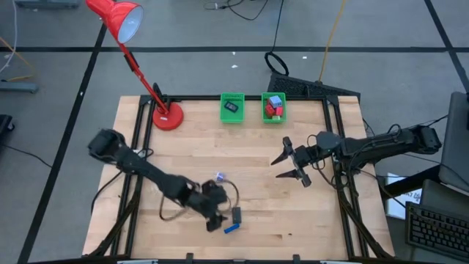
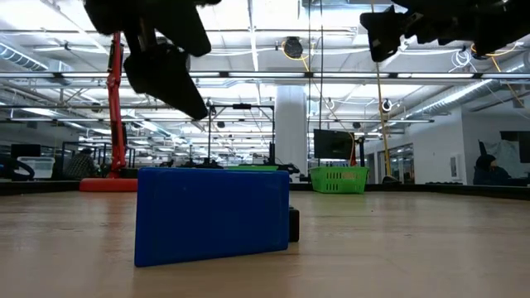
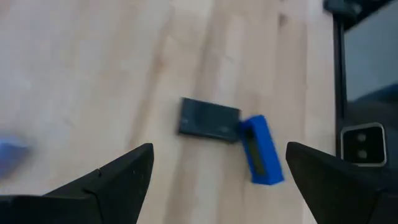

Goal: Pick & Place Office items
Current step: Put the blue digital timer into the left green basket

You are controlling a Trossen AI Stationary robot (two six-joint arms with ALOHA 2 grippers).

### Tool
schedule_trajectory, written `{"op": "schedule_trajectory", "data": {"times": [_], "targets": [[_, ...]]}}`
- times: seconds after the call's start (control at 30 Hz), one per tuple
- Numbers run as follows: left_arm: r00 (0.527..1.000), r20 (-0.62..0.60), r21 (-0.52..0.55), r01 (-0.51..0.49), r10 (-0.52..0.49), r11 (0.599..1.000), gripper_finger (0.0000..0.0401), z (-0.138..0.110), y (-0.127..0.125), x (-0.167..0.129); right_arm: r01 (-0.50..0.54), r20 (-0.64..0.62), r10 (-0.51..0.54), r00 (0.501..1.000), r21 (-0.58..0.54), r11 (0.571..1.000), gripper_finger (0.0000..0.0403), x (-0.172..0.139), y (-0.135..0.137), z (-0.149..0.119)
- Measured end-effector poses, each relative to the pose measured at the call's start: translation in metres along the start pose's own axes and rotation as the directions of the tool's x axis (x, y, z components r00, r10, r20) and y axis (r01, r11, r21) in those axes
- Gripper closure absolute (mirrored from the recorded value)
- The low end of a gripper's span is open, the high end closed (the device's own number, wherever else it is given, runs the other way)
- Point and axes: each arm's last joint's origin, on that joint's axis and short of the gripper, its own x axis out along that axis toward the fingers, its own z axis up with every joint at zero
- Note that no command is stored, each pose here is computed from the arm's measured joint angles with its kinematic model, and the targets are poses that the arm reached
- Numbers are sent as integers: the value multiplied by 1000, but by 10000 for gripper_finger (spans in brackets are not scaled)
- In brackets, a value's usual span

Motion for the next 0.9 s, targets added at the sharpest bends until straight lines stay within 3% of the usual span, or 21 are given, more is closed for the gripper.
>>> {"op": "schedule_trajectory", "data": {"times": [0.17, 0.3, 0.5, 0.67, 0.9], "targets": [[997, -69, 77, -9, 14, 997, 36, -3, -34, 26, 2, -2, -2, 1000, 1, 1000, 193, 0, 0, 0], [995, -98, 61, -24, 30, 998, 36, -3, -48, 42, 88, -18, -88, 996, 26, 996, 193, 1, -3, -3], [981, -168, 40, -87, 92, 995, 36, -15, -48, 60, 236, -40, -233, 972, 66, 970, 193, 4, -9, -7], [971, -214, 7, -111, 110, 994, 36, -21, -45, 66, 233, -75, -225, 971, 124, 965, 193, 8, -9, -12], [965, -219, 23, -139, 140, 990, 36, -23, -40, 71, 231, -93, -221, 971, 111, 967, 193, 11, -9, -16]]}}
